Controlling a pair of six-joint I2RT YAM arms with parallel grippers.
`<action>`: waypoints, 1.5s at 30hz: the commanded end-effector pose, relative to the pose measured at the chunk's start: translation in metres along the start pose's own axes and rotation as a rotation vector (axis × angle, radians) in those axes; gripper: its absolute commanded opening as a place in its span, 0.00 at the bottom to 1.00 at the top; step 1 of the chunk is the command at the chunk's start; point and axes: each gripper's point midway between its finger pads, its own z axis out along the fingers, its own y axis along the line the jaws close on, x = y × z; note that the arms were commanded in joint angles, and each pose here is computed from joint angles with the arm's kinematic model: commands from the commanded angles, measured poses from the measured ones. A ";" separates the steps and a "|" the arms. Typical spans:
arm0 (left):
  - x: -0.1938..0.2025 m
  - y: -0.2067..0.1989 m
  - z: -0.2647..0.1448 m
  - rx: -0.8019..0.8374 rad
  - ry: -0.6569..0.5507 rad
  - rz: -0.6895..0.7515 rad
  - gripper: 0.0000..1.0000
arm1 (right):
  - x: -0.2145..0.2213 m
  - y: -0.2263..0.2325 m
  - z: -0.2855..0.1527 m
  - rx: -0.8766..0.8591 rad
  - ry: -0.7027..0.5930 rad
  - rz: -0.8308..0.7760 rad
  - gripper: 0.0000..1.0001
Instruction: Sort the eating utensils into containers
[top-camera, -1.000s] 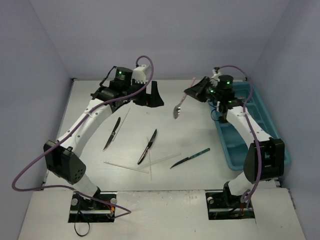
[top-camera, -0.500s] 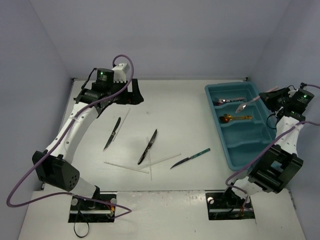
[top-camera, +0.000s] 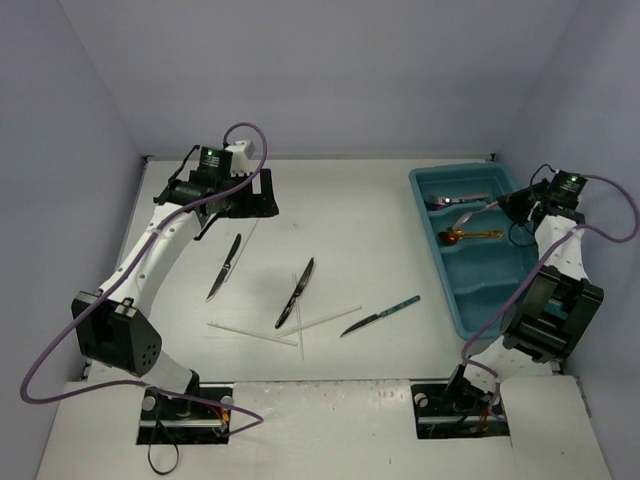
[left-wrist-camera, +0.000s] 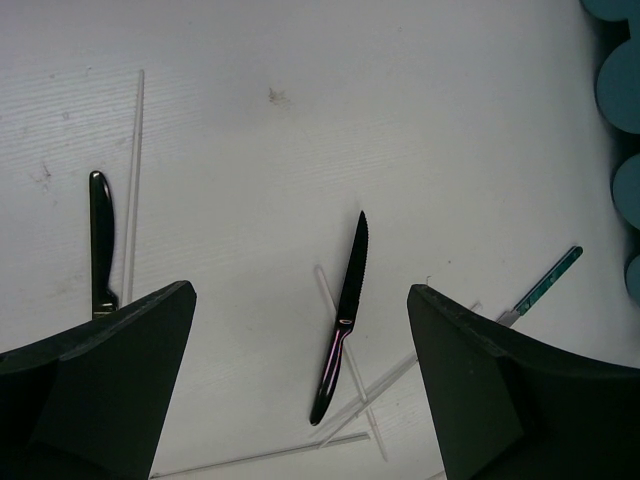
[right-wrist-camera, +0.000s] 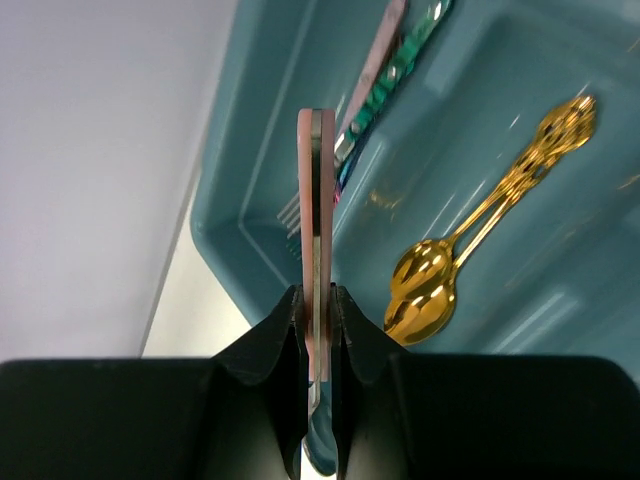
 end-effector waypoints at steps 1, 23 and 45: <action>-0.022 -0.008 -0.019 0.021 -0.101 0.008 0.86 | 0.016 0.006 0.021 0.058 0.019 0.064 0.00; -0.007 -0.004 -0.018 0.025 -0.072 0.047 0.86 | 0.012 0.024 0.015 0.034 -0.015 0.017 0.63; 0.141 -0.030 0.049 -0.111 0.285 0.296 0.68 | 0.080 0.135 -0.102 -0.412 -0.091 -1.029 0.48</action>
